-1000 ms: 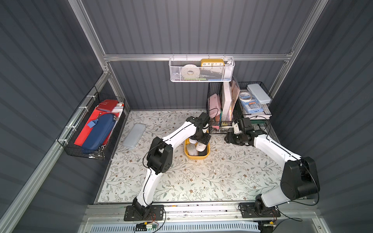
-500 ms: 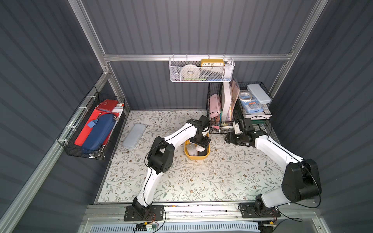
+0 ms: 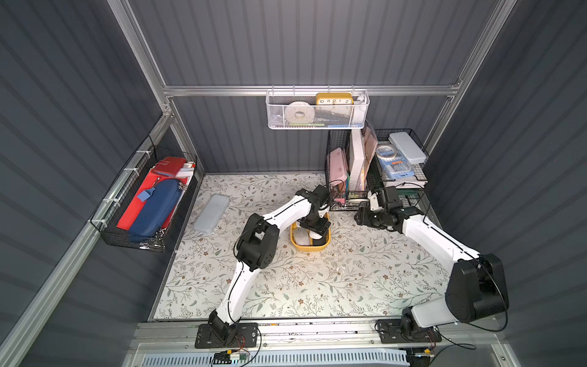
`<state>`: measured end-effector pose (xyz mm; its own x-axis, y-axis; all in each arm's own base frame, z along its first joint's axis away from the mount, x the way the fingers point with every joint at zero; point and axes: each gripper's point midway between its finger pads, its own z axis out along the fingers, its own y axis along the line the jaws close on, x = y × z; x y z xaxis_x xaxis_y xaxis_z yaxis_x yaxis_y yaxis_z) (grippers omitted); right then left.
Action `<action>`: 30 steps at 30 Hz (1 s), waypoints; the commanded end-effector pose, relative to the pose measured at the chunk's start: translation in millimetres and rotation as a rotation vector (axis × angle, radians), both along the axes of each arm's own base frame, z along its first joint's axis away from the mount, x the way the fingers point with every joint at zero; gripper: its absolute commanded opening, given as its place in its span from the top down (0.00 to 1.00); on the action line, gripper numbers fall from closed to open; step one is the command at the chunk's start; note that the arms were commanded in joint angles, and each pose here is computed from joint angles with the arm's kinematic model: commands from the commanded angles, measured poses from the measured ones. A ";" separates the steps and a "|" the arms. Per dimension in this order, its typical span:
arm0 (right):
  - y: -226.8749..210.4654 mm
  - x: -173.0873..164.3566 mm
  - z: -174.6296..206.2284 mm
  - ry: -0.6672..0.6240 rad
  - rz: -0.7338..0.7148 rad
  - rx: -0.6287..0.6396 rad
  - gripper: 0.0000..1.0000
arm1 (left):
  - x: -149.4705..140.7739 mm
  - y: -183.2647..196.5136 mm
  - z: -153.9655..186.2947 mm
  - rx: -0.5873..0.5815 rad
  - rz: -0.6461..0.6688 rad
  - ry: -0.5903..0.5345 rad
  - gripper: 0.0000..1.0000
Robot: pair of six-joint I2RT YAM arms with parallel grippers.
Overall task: Take out the mouse from the storage box
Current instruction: Pick up the mouse from the storage box.
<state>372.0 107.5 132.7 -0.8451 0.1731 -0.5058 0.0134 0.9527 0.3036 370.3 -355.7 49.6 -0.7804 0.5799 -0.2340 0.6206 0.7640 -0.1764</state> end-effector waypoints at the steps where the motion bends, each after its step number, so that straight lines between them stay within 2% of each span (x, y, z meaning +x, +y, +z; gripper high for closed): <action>1: 1.0 1.0 1.7 -0.015 0.000 0.011 0.35 | 11.9 -6.6 25.0 -0.014 0.018 -0.062 0.27; 4: 1.5 0.8 1.1 -0.013 0.001 0.014 0.35 | 14.4 -9.9 25.1 -0.022 0.023 -0.061 0.28; 10: 2.3 0.2 0.4 -0.010 0.002 0.019 0.34 | 2.3 0.1 -0.4 0.027 0.043 0.007 0.28; 12: 3.0 0.5 -0.4 -0.007 0.003 0.023 0.34 | 0.5 5.5 0.4 0.047 0.063 0.013 0.27; 16: 4.0 2.1 -0.5 -0.009 0.001 0.029 0.34 | -4.1 2.7 11.1 0.012 0.066 0.019 0.27; 20: 3.3 1.3 0.7 -0.010 -0.001 0.027 0.34 | -8.9 2.7 1.7 0.013 0.065 0.052 0.28; 25: -0.9 1.3 4.9 -0.029 -0.015 0.011 0.34 | -1.5 0.2 -3.0 0.022 0.073 0.036 0.35; 30: 0.9 1.8 0.7 -0.017 -0.015 0.021 0.35 | 3.2 -3.5 8.2 0.001 0.090 0.020 0.49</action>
